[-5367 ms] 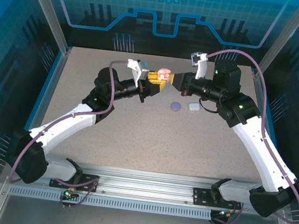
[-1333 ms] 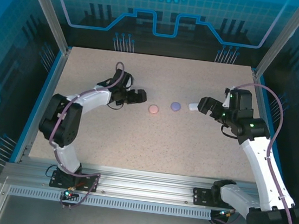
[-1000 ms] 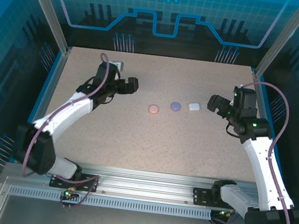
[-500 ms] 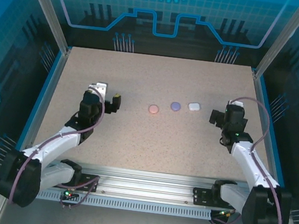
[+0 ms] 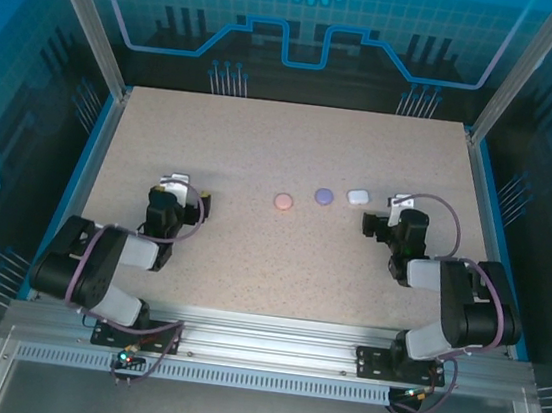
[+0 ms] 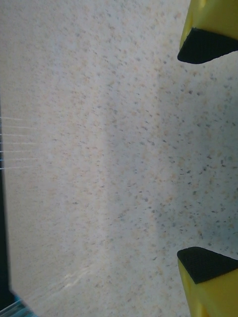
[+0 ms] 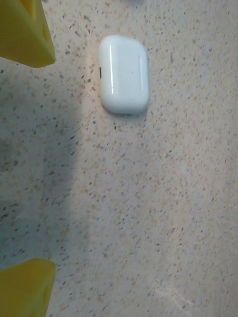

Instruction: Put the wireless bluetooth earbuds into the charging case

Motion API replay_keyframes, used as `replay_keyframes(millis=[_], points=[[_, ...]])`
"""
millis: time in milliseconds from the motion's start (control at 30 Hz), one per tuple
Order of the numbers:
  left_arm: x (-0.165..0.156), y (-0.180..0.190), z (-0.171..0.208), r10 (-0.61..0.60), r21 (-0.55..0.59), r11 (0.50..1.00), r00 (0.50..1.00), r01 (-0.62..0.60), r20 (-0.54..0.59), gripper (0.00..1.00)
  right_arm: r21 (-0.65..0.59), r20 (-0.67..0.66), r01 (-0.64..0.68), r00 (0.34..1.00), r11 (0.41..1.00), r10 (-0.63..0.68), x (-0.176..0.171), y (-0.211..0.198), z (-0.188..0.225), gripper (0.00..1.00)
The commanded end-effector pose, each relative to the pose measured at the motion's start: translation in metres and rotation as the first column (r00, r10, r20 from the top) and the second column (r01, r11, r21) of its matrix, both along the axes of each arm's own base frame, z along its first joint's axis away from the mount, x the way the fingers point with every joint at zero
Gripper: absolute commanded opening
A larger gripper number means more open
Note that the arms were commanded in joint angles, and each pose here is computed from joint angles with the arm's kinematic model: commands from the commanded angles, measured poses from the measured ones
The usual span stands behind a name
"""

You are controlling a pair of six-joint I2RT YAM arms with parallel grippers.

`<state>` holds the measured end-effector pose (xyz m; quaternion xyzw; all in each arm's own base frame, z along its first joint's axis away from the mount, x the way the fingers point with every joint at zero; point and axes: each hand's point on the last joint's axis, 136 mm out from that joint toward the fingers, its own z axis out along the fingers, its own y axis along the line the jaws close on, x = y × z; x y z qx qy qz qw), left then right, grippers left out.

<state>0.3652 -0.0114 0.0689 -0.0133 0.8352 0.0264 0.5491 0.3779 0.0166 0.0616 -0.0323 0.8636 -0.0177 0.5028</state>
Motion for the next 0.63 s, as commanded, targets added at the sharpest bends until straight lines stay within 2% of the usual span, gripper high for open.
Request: replay_keyframes(millis=[0, 100, 600], points=[[0.0281, -0.0034, 0.0243, -0.058, -0.071, 0.996, 0.997, 0.062, 0.053, 0.99, 0.009, 0.113, -0.058, 0.992, 0.998, 0.057, 0.0187, 0.0085, 0.0315, 1.00], [0.0313, 0.0035, 0.0215, -0.053, -0.126, 0.991, 0.998, 0.055, 0.017, 0.99, -0.003, 0.118, -0.060, 0.991, 0.998, 0.060, 0.0190, 0.0104, 0.0321, 1.00], [0.0309, 0.0034, 0.0204, -0.053, -0.126, 0.991, 0.999, 0.054, 0.013, 0.99, 0.010, 0.113, -0.078, 0.991, 0.997, 0.076, 0.0195, 0.0118, 0.0319, 1.00]])
